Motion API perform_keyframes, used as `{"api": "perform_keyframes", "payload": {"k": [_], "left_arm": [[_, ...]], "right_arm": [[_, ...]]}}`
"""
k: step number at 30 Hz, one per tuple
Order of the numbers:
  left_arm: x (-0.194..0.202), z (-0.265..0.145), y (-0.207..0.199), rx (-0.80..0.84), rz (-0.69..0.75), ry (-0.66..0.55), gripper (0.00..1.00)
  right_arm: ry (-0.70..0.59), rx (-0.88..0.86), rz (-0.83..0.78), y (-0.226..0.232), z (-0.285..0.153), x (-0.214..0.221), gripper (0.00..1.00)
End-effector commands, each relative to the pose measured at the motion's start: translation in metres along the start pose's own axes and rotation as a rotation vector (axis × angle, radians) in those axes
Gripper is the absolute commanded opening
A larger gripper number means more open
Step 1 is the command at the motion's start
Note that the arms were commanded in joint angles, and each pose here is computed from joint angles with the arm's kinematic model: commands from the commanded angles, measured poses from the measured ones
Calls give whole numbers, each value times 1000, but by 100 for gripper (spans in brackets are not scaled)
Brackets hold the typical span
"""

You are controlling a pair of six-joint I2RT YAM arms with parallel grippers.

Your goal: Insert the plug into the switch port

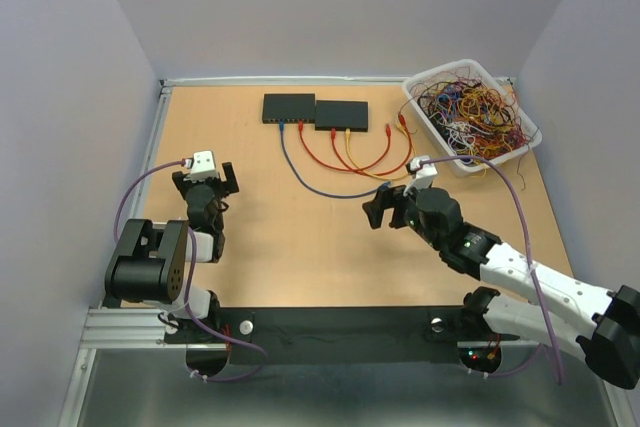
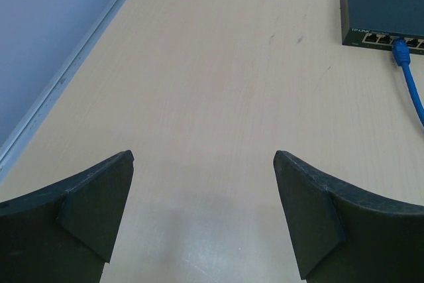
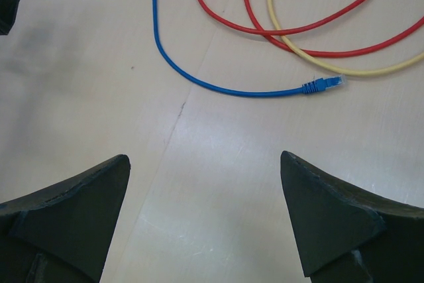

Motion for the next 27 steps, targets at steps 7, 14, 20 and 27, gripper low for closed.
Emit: {"api": "perform_keyframes", "payload": {"k": [7, 14, 20, 27], "left_arm": [[-47, 6, 10, -79, -87, -267, 99], [-48, 7, 10, -79, -87, -269, 99], [-48, 7, 10, -80, -88, -270, 99], [-47, 6, 10, -79, -86, -269, 99]], "right_arm": [[-96, -115, 62, 22, -7, -26, 100], [-103, -94, 86, 16, -9, -21, 100], [-101, -103, 80, 21, -7, -25, 100], [-132, -92, 82, 23, -7, -32, 100]]}}
Point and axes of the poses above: each gripper's point midway between its finger pads, its own z axis out along the fingers, its own y axis along the line the jaws close on, x = y × z, the point moved 10 cm from there along -z, back along the fingers, and after that the axes turned 14 degrees about z, right-handed, at the moved point
